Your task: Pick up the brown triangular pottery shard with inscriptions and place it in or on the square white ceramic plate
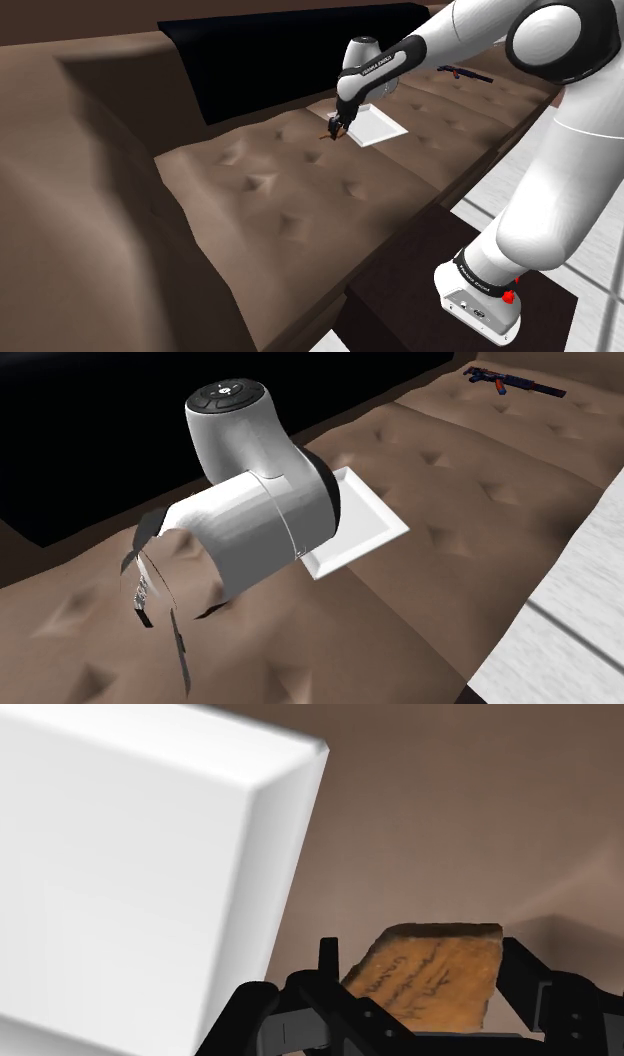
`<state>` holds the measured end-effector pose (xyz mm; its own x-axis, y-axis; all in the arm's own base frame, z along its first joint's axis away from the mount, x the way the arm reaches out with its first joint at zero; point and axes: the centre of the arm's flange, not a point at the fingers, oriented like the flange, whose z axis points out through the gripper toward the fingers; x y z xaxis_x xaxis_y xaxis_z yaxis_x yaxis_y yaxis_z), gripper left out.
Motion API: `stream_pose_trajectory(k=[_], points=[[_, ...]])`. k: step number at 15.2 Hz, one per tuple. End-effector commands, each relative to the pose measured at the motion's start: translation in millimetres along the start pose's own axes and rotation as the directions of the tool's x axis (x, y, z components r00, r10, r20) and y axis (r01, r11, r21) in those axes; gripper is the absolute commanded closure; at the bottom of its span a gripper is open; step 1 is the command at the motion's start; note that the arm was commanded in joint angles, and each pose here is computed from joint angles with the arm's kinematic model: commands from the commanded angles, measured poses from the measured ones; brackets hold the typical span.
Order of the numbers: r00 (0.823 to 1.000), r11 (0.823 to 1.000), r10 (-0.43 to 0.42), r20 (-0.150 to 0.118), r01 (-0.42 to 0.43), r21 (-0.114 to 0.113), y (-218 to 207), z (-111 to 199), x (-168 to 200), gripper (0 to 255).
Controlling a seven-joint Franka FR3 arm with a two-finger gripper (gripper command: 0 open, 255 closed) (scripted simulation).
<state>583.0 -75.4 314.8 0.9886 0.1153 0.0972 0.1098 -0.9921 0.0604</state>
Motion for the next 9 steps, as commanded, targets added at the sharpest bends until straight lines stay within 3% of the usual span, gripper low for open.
stream_pose_trajectory(k=[1, 9], points=[[1.0, 1.0, 0.0, 0.0, 0.0, 0.0, 0, -10, 1, 255], [1.0, 1.0, 0.0, 0.0, 0.0, 0.0, 2, -52, 5, 255]])
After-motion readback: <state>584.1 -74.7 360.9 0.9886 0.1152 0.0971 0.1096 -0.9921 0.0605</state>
